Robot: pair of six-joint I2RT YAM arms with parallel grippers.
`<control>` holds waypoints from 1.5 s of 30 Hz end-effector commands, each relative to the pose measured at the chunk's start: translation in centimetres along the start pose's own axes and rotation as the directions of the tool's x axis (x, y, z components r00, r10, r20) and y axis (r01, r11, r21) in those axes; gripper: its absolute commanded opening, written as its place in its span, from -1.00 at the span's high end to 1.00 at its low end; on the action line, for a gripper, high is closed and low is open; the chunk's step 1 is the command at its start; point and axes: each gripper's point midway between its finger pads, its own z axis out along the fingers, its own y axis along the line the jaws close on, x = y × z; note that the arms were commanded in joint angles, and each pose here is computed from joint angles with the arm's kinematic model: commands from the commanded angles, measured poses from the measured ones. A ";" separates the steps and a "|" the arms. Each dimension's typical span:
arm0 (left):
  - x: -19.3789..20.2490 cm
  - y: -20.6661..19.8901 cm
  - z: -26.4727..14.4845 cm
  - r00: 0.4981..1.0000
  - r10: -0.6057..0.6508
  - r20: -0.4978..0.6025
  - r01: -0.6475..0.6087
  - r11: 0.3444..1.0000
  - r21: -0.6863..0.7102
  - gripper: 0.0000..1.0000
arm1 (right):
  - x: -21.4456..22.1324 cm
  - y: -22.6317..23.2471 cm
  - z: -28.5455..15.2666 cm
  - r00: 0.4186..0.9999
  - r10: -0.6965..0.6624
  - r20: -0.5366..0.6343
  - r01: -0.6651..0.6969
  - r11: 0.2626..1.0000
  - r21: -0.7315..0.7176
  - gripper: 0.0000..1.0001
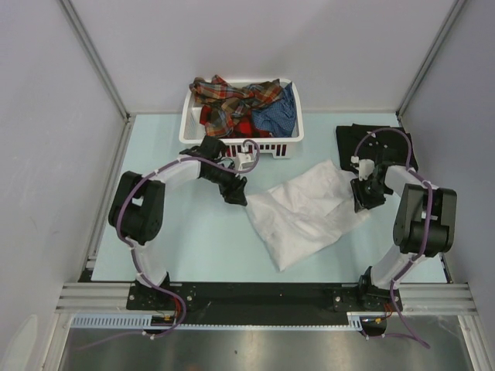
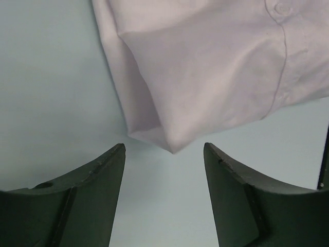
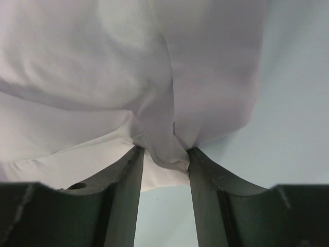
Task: Fold and stack the long sleeve shirts
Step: Fold the shirt
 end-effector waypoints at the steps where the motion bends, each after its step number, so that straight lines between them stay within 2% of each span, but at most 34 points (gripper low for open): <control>1: -2.9 0.7 -0.2 0.986 0.158 0.042 -0.160 0.987 0.033 -0.36 | -0.2 0.1 2.8 1.000 0.015 -0.021 -0.015 1.000 0.000 0.11; 4: -2.7 0.4 0.1 0.969 0.248 0.004 -0.248 0.967 0.061 -0.36 | -1.0 0.1 2.6 1.000 -0.002 -0.009 0.002 1.000 0.010 0.12; 8: -0.3 -1.6 0.5 0.968 0.239 -0.072 -0.221 0.954 0.203 -0.36 | -1.9 0.6 2.7 1.000 -0.026 -0.001 0.026 1.000 0.011 0.11; 13: -0.6 -1.8 1.6 0.950 0.293 -0.107 -0.261 0.934 0.243 -0.36 | -2.6 1.6 2.8 0.996 -0.090 0.014 0.090 0.996 0.020 0.09; 16: -0.9 -2.1 2.2 0.944 0.309 -0.117 -0.269 0.923 0.274 -0.21 | -2.8 2.4 3.3 0.994 -0.112 0.005 0.112 0.994 0.016 0.09; 19: 0.0 -3.2 2.5 0.944 0.301 -0.138 -0.249 0.921 0.299 0.14 | -3.2 3.1 3.4 0.989 -0.145 0.006 0.145 0.989 0.016 0.10; 20: 0.6 -3.6 2.5 0.945 0.291 -0.149 -0.235 0.922 0.308 0.37 | -3.4 3.1 3.4 0.988 -0.154 0.009 0.154 0.988 0.021 0.10; 23: 3.0 -6.4 1.9 0.951 0.260 -0.170 -0.189 0.918 0.349 0.66 | -3.8 4.3 3.4 0.978 -0.208 0.014 0.208 0.978 0.026 0.11; 29: 7.4 -12.3 -0.1 0.967 0.166 -0.195 -0.081 0.921 0.381 0.74 | -4.5 8.3 3.6 0.942 -0.334 0.039 0.334 0.943 0.004 0.13; 33: 9.1 -15.2 -1.3 0.974 0.121 -0.190 -0.037 0.919 0.393 0.74 | -5.3 12.4 3.7 0.883 -0.463 0.081 0.466 0.885 -0.019 0.13; 36: 9.7 -16.6 -1.9 0.973 0.137 -0.187 -0.056 0.921 0.386 0.67 | -5.6 16.6 3.7 0.818 -0.562 0.124 0.571 0.820 -0.048 0.13; 37: 10.1 -17.0 -2.0 0.975 0.121 -0.187 -0.042 0.923 0.381 0.45 | -5.6 17.6 3.8 0.800 -0.585 0.133 0.595 0.802 -0.051 0.13; 39: 9.8 -17.0 -1.9 0.976 0.131 -0.176 -0.060 0.930 0.362 0.14 | -5.6 20.1 4.3 0.750 -0.644 0.148 0.657 0.752 -0.060 0.13; 40: 9.9 -17.0 -2.0 0.976 0.125 -0.178 -0.055 0.933 0.356 -0.09 | -5.6 20.5 4.6 0.737 -0.661 0.145 0.673 0.738 -0.055 0.14; 43: 9.5 -17.0 -2.9 0.978 0.148 -0.146 -0.091 0.937 0.338 -0.39 | -6.3 21.6 5.5 0.706 -0.692 0.152 0.704 0.709 -0.046 0.16; 45: 8.7 -16.0 -4.3 0.988 0.124 -0.094 -0.093 0.956 0.280 -0.41 | -7.4 21.9 6.0 0.694 -0.701 0.165 0.713 0.700 -0.026 0.17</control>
